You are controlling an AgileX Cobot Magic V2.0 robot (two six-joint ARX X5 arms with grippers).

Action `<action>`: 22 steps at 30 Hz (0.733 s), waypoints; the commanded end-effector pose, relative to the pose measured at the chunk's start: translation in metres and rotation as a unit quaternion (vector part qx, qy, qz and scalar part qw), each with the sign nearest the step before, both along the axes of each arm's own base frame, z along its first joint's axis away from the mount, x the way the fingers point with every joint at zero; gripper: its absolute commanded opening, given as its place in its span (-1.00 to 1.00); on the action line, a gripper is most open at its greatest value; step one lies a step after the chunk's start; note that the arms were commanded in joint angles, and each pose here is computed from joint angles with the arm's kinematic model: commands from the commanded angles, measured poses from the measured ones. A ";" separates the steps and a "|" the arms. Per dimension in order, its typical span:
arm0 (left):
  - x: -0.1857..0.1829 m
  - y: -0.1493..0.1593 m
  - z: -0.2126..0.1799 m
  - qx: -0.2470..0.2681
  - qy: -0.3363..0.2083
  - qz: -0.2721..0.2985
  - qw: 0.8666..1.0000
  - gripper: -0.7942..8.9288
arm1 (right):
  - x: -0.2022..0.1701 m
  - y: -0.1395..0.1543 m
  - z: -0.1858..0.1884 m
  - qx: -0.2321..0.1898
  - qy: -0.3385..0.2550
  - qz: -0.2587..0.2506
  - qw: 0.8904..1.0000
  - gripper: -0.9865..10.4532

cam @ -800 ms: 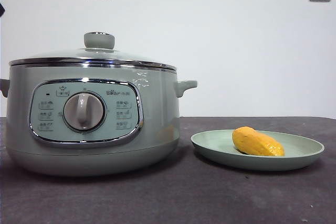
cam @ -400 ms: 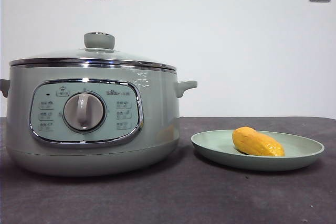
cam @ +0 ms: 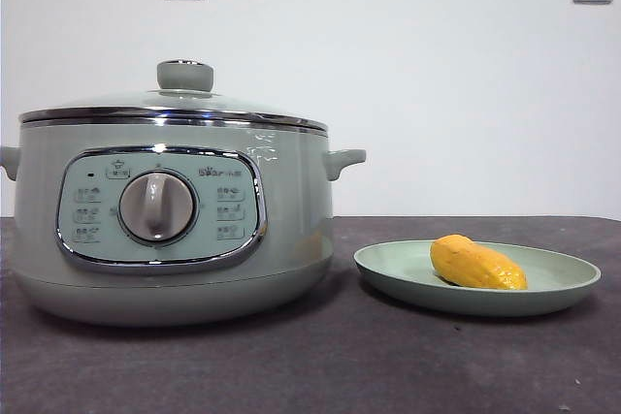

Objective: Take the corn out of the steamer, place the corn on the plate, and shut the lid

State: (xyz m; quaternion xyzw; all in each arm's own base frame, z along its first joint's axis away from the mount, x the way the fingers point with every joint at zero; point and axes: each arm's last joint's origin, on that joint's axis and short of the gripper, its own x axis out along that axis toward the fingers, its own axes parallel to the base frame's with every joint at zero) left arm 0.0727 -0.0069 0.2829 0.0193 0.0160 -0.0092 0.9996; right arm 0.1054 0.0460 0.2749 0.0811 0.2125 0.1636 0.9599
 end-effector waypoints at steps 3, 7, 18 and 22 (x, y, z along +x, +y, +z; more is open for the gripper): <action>0.014 0.003 -0.044 0.012 0.017 0.010 1.000 -0.84 | 0.000 0.000 -0.002 0.003 0.002 -0.003 1.000 -0.82; 0.021 0.005 -0.077 0.010 0.029 0.020 0.999 -0.84 | 0.000 0.000 -0.002 0.003 0.002 -0.003 1.000 -0.82; 0.023 0.005 -0.119 0.011 0.050 0.024 0.998 -0.84 | 0.000 0.000 -0.002 0.003 0.002 -0.003 1.000 -0.82; 0.023 0.005 -0.128 0.010 0.051 0.023 0.998 -0.84 | 0.000 0.000 -0.002 0.003 0.002 -0.003 1.000 -0.82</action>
